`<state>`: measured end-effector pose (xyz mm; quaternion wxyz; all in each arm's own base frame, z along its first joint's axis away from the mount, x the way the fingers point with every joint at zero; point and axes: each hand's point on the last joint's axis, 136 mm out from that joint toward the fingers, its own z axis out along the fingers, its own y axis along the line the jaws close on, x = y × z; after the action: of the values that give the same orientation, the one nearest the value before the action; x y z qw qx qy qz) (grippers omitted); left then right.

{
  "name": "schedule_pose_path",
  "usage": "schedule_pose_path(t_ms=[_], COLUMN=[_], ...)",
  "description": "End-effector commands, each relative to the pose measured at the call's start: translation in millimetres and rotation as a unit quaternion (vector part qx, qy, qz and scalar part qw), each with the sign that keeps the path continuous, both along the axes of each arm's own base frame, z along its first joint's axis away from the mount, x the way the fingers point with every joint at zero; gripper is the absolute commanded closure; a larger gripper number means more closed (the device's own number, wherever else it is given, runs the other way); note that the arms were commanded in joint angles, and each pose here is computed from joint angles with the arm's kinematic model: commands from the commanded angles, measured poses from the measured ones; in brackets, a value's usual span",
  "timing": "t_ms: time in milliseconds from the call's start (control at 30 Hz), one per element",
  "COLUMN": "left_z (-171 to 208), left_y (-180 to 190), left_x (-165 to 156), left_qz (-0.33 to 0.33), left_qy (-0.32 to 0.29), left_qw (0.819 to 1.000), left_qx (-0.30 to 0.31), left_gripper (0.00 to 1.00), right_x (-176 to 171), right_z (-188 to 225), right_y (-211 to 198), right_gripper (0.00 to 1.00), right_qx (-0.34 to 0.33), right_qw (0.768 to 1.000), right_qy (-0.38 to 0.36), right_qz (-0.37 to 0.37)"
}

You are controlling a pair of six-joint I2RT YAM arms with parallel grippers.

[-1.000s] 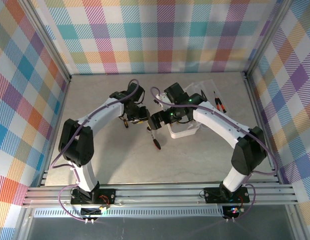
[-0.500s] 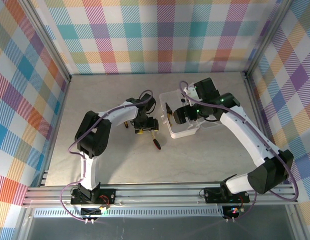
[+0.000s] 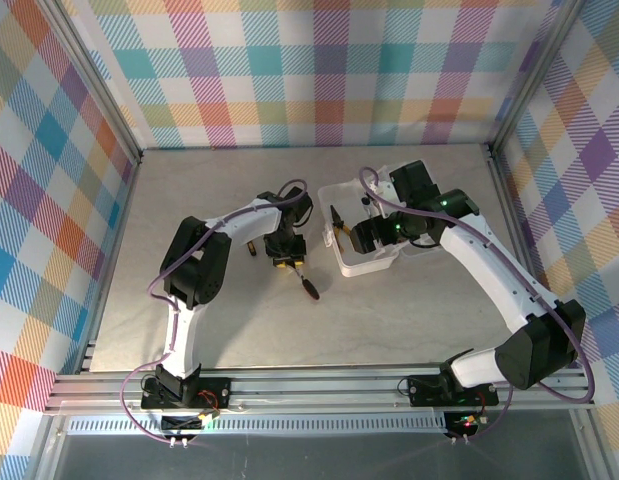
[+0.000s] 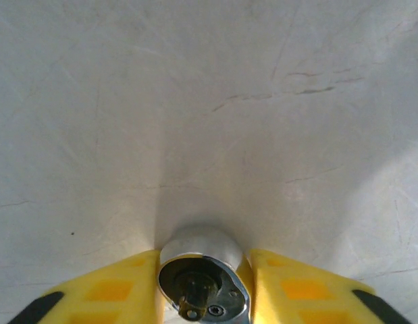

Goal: Pack the tool kit

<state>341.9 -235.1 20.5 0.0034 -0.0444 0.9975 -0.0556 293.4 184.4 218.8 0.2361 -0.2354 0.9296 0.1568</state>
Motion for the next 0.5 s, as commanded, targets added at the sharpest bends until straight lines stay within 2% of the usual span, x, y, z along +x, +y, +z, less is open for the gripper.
schedule_pose_path(t_ms=[0,100,200,333,467], left_z=[-27.6,-29.9,-27.9,-14.5,15.6], left_y=[-27.6,-28.4,-27.0,-25.4,-26.1], left_x=[16.1,13.6,11.9,11.5,13.3], left_qz=[-0.015,-0.02,-0.025,-0.034,-0.045], left_qy=[-0.013,-0.009,-0.009,-0.017,-0.039], left_qw=[0.999,0.999,0.999,0.998,0.997], left_qx=[-0.045,-0.048,-0.047,-0.047,-0.057], left_gripper=[0.74,0.81,0.98,1.0,1.0], right_x=[-2.8,-3.4,-3.2,-4.7,-7.5], right_z=[2.0,1.8,3.0,4.2,3.8], right_y=[-0.2,0.3,-0.2,1.3,4.0], right_gripper=[0.01,0.01,0.01,0.01,0.01], right_qx=[0.005,0.006,0.007,0.012,0.021], right_qw=[1.0,1.0,1.0,1.0,1.0], right_qy=[0.003,0.005,0.004,0.006,0.014], right_qz=[0.009,0.01,0.01,0.011,0.013])
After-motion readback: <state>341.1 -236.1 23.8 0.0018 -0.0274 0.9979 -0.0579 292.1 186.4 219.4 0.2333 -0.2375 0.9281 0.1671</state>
